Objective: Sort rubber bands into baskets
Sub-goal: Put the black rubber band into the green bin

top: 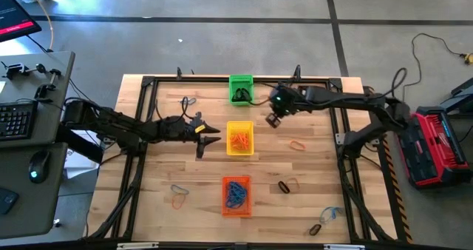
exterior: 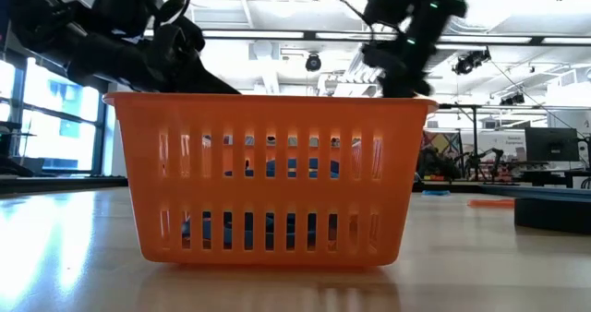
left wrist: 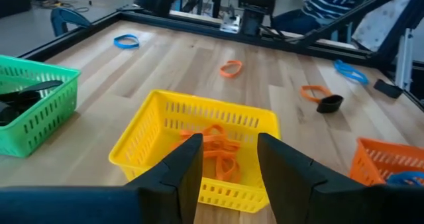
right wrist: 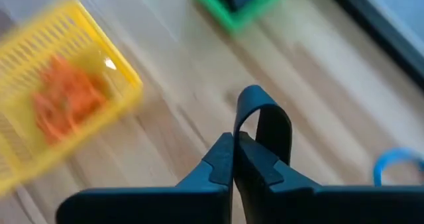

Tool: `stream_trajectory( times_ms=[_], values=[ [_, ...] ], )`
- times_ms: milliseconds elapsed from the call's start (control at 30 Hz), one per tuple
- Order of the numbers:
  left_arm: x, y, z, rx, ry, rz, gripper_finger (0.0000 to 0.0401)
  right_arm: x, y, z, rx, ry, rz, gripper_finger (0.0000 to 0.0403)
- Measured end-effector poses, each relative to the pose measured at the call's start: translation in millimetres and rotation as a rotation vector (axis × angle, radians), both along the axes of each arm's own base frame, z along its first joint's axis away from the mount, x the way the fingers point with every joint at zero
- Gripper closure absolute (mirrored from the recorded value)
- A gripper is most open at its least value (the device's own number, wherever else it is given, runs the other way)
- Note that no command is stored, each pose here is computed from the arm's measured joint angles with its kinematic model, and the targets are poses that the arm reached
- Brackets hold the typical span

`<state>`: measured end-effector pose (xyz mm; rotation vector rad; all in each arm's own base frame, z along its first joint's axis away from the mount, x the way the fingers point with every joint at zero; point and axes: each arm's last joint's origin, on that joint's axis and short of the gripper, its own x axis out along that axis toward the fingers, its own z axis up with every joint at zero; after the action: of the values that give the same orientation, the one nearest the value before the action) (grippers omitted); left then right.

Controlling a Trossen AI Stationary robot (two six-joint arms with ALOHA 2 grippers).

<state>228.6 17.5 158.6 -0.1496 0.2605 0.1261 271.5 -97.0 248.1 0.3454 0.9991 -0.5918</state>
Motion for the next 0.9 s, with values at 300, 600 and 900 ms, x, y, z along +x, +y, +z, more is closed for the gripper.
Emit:
stream_trajectory(
  times_ms=[300, 600, 900],
  values=[
    [-0.1, 1.8, 0.1, 0.015, 0.001, -0.001, 0.0304, 75.6, -30.3, 17.3, -0.061, -0.036, 0.104, 0.0402],
    [-0.1, 1.5, 0.1, 0.004, -0.001, 0.001, 0.0328, 122.3, -60.6, 4.2, -0.037, 0.041, 0.198, 0.0403],
    [0.2, -1.9, 0.1, -0.008, -0.002, -0.011, 0.033, 134.3, -76.8, -21.0, -0.008, 0.044, 0.188, 0.0403]
  ],
)
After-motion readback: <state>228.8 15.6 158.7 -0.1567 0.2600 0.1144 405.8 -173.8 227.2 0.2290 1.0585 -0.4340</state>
